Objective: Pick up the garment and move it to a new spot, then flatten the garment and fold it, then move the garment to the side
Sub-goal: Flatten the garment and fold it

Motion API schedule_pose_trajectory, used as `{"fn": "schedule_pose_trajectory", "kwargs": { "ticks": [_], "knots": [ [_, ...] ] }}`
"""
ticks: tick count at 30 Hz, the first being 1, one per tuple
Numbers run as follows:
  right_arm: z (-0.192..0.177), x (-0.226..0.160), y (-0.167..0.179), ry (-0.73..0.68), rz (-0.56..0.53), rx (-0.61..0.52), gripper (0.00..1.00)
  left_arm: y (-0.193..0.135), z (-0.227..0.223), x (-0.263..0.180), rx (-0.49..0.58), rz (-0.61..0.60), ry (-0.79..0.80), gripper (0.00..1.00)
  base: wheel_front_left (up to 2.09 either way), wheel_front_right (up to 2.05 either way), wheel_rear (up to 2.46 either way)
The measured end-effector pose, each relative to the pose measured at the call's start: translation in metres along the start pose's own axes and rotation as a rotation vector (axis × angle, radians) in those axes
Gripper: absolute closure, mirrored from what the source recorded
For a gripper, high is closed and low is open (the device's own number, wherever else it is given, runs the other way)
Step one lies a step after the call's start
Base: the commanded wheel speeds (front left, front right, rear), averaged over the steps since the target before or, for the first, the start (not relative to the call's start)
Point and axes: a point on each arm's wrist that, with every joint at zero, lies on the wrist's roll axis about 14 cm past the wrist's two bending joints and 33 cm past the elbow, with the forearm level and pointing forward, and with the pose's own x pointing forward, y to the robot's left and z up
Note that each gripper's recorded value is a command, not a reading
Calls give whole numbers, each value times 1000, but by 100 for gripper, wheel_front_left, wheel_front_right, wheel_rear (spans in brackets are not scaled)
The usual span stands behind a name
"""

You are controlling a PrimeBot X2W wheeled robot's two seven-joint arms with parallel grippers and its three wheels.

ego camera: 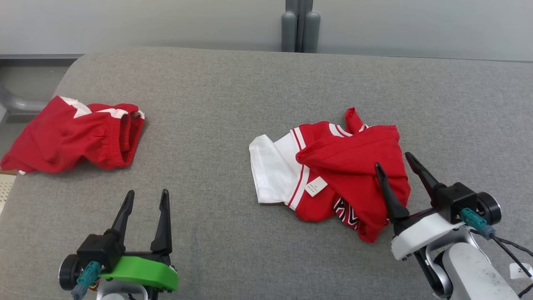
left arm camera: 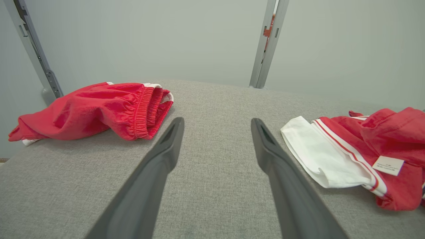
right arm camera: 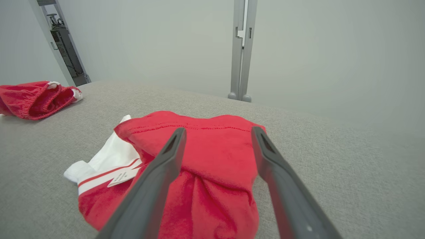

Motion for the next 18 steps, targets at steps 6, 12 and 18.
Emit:
{"fn": "schedule_pose_trajectory", "kwargs": {
  "ticks": [6, 12, 18],
  "knots": [
    [14, 23, 40, 3, 173, -115, 0, 2, 0, -2, 1, 7, -1, 0, 0, 0, 0],
    [2, 46, 74, 131, 344, -275, 0, 7, 1, -3, -3, 23, -3, 0, 0, 0, 0],
    [-26, 59, 80, 307, 451, -462, 0, 13, -1, -5, -10, 48, 6, 0, 0, 0, 0]
  ]
}}
